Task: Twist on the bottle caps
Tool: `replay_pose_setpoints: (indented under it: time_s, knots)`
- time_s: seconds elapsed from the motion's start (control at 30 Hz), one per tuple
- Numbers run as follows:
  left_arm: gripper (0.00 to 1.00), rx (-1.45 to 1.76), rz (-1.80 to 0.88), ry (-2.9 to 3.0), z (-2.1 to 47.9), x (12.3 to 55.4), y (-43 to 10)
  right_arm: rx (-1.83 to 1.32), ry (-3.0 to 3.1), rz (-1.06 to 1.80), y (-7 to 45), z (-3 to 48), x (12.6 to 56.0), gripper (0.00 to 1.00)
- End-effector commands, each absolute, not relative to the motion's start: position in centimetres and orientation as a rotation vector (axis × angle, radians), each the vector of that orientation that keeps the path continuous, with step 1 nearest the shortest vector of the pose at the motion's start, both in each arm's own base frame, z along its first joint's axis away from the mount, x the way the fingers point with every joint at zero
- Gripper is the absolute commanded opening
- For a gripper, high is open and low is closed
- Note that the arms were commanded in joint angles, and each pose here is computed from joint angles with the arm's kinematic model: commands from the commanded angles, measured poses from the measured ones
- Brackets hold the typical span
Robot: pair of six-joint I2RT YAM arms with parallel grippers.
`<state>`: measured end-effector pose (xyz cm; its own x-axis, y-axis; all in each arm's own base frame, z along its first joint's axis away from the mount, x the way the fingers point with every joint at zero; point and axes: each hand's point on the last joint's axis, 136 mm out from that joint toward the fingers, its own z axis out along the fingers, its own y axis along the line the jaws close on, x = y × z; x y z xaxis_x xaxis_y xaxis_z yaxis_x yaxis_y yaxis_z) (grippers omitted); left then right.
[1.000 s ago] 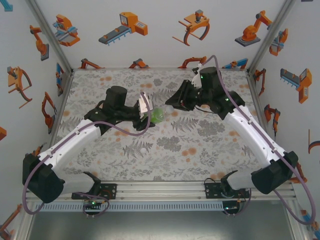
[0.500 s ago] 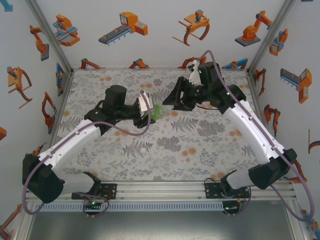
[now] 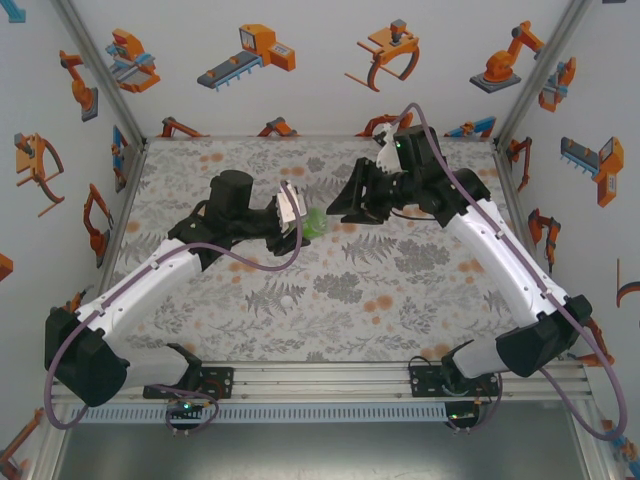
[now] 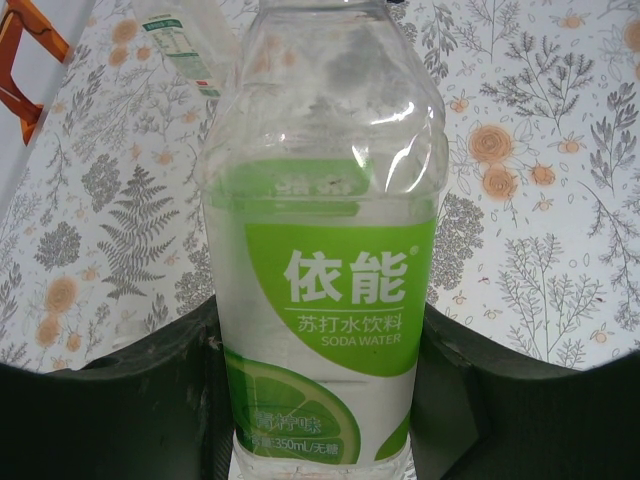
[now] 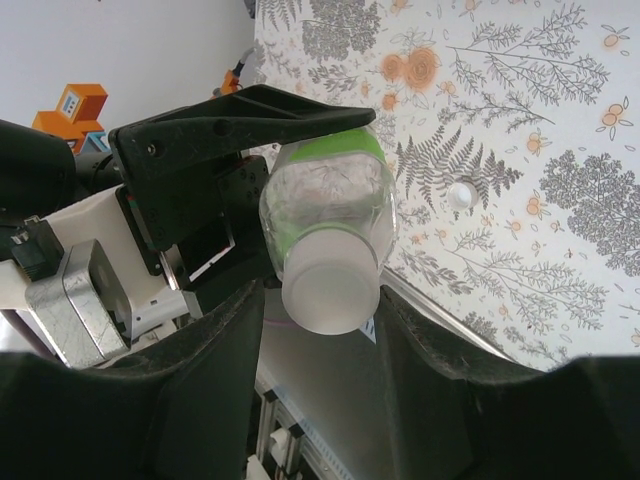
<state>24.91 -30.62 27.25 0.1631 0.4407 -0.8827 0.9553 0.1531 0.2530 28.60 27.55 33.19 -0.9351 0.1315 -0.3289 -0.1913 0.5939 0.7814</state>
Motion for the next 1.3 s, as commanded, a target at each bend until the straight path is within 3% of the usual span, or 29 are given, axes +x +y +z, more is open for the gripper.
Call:
replay_pose_setpoints:
  time_s: [0.0,0.23,0.37,0.83,1.0,1.13,1.2,1.27]
  knots:
    - [0.0,1.446,-0.682,1.403,27.9,24.4,-30.8,-0.066,2.419,1.288,27.8,34.2,28.7,0.46]
    - [0.0,1.451,-0.686,1.403,27.8,24.4,-30.8,-0.072,2.42,1.297,28.1,33.8,29.0,0.38]
    - [0.01,1.459,-0.701,1.391,27.9,24.1,-30.9,-0.064,2.424,1.278,28.0,33.5,29.3,0.44]
    - [0.0,1.471,-0.711,1.389,27.9,23.7,-30.9,-0.073,2.411,1.26,28.0,33.5,29.6,0.44]
    - [0.0,1.472,-0.711,1.392,27.8,23.8,-30.9,-0.08,2.408,1.258,28.0,33.5,29.6,0.4]
    - [0.0,1.474,-0.717,1.389,27.9,23.7,-30.9,-0.087,2.409,1.237,27.8,33.5,29.7,0.31]
    - [0.08,1.472,-0.714,1.391,27.9,23.7,-30.9,-0.09,2.408,1.22,27.7,33.5,29.8,0.28]
    - [0.31,1.467,-0.709,1.4,27.8,23.8,-30.9,-0.095,2.412,1.192,27.5,33.3,29.9,0.25]
